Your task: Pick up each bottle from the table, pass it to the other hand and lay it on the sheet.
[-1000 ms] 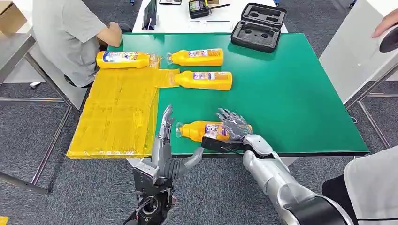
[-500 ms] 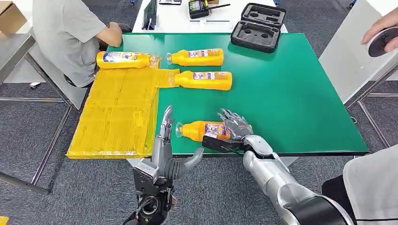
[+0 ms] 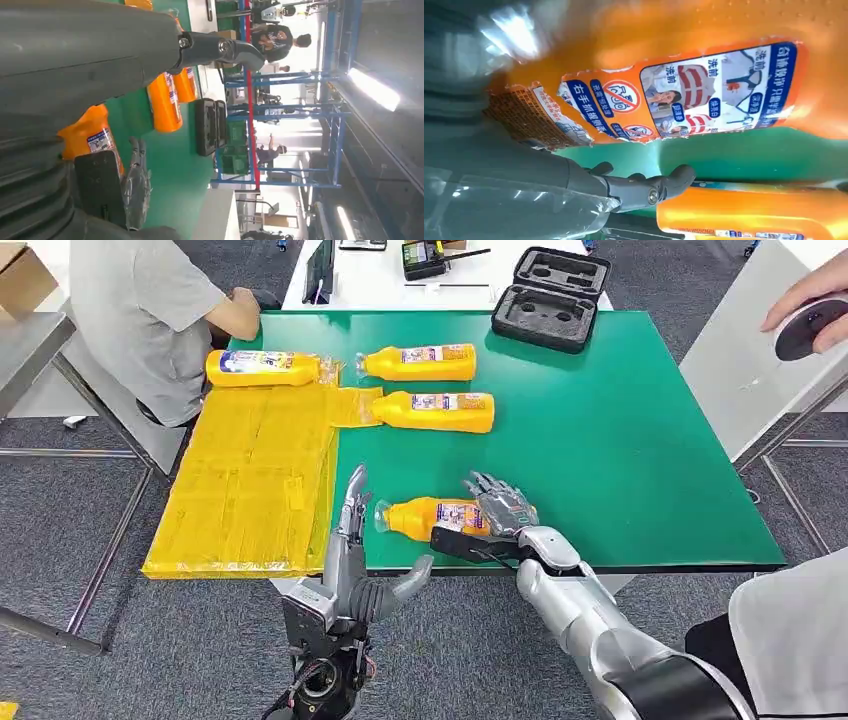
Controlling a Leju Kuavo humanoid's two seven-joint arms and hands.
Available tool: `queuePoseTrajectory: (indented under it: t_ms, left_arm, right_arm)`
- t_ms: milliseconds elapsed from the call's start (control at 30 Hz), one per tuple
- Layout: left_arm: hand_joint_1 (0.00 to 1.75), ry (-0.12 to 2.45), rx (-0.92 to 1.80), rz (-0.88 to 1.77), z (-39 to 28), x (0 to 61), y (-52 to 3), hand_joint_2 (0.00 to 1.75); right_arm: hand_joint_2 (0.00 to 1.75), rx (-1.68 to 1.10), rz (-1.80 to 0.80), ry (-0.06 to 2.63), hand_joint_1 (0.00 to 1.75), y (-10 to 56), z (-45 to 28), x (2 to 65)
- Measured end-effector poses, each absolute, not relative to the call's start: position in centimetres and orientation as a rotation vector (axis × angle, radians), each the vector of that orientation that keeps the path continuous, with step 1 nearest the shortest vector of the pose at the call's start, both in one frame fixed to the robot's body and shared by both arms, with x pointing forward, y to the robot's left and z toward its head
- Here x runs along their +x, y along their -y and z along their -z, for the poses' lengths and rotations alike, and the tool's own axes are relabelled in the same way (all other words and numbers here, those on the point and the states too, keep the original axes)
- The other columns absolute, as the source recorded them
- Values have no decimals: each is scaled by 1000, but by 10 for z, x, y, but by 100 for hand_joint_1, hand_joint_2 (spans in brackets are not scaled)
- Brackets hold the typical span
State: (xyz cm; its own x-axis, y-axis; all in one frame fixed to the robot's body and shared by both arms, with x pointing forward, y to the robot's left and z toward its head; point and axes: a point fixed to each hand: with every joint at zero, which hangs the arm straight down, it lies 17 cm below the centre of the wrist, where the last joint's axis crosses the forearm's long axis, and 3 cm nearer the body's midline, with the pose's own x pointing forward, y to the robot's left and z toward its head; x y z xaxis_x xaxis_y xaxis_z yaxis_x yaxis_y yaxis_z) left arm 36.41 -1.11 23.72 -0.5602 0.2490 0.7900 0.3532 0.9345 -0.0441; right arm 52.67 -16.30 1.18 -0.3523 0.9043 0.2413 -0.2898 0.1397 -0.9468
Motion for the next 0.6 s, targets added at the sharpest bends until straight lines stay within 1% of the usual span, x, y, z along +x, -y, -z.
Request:
queuePoseTrajectory:
  t_ms: [33,67,367,400,433,467,500,600]
  left_arm:
    - [0,2192,-425,148,-237,364,11,175]
    - [0,2192,-425,149,-237,364,11,175]
    - [0,2194,-437,164,-238,362,14,175]
    - [0,2194,-442,168,-238,362,15,175]
    - [0,2194,-445,169,-238,361,15,175]
    - [0,2193,-448,171,-238,361,16,175]
    - [0,2193,-454,174,-238,361,16,175]
    - [0,2193,-456,175,-238,360,17,175]
  right_arm:
    - [175,-657,-1443,1367,0,163,-12,527]
    - [0,-658,-1444,1367,0,163,-12,527]
    - [0,-675,-1464,1331,0,167,-7,526]
    - [175,-677,-1467,1326,0,169,-6,526]
    - [175,-677,-1471,1320,70,170,-5,526]
    - [175,-671,-1475,1311,169,171,-4,525]
    - [175,-662,-1480,1299,175,171,-2,525]
    - [175,-637,-1486,1282,175,173,0,525]
